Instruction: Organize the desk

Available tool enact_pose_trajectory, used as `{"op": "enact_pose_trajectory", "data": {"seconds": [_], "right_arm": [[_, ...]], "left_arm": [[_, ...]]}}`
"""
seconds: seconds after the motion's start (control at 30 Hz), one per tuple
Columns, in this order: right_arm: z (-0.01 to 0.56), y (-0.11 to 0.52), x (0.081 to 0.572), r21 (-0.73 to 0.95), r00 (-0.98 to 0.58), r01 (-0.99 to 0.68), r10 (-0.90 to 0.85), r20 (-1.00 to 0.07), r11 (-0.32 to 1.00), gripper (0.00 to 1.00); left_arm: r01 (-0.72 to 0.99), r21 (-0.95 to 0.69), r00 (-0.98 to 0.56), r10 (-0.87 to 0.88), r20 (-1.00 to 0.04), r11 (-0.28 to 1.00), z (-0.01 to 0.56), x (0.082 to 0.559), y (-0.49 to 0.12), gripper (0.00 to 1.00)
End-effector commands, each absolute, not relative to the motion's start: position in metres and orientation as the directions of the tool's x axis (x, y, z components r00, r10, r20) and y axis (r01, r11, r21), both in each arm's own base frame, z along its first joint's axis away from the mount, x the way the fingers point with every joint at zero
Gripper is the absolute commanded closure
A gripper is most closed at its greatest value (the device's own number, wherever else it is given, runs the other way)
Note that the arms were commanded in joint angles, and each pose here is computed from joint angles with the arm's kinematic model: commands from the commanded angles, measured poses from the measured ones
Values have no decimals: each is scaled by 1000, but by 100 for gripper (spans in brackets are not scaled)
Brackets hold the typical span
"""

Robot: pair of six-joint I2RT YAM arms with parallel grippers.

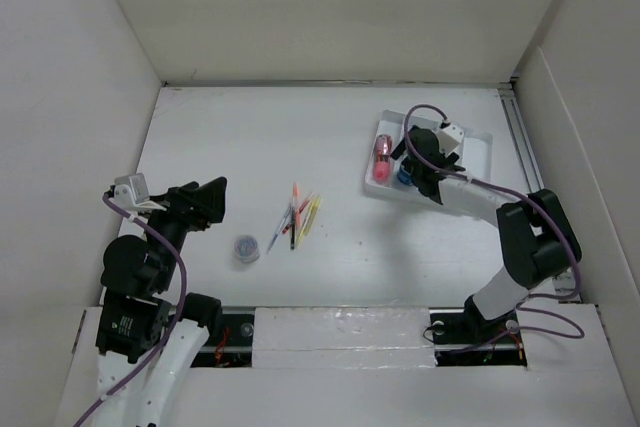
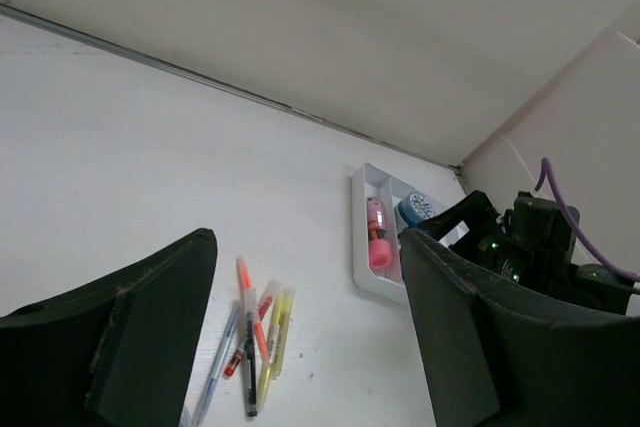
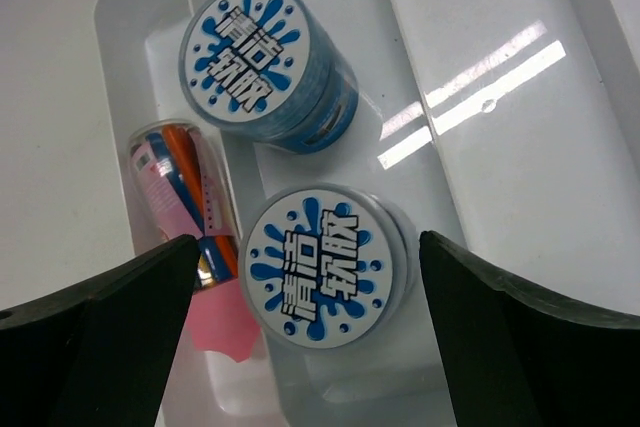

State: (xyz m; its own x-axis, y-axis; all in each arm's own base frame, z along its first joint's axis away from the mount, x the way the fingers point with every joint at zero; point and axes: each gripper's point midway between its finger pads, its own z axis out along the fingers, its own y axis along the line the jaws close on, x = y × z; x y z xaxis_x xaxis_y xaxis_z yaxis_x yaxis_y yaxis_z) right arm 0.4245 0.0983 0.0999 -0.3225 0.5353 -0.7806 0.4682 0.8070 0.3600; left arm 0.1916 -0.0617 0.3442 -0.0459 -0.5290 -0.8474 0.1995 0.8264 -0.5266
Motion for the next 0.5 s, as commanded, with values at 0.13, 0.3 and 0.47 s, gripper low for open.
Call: {"op": "enact_pose_trajectory", "data": {"seconds": [0.13,0.3,0.47], "right_arm": [[170,182,416,415,-264,223,464,-846,882,14],[192,296,359,356,-316,-70,318,-894,932,89],[169,406,277,224,-369,-468,42,-928,855,81]], "left_arm": [[238,-516,-15,-528,-849,823,354,192,-65,26],[218,-522,5,-535,-845,825,356,189,-59,25],[205,-527,9,-540,-842,825,357,190,-57,25]]}}
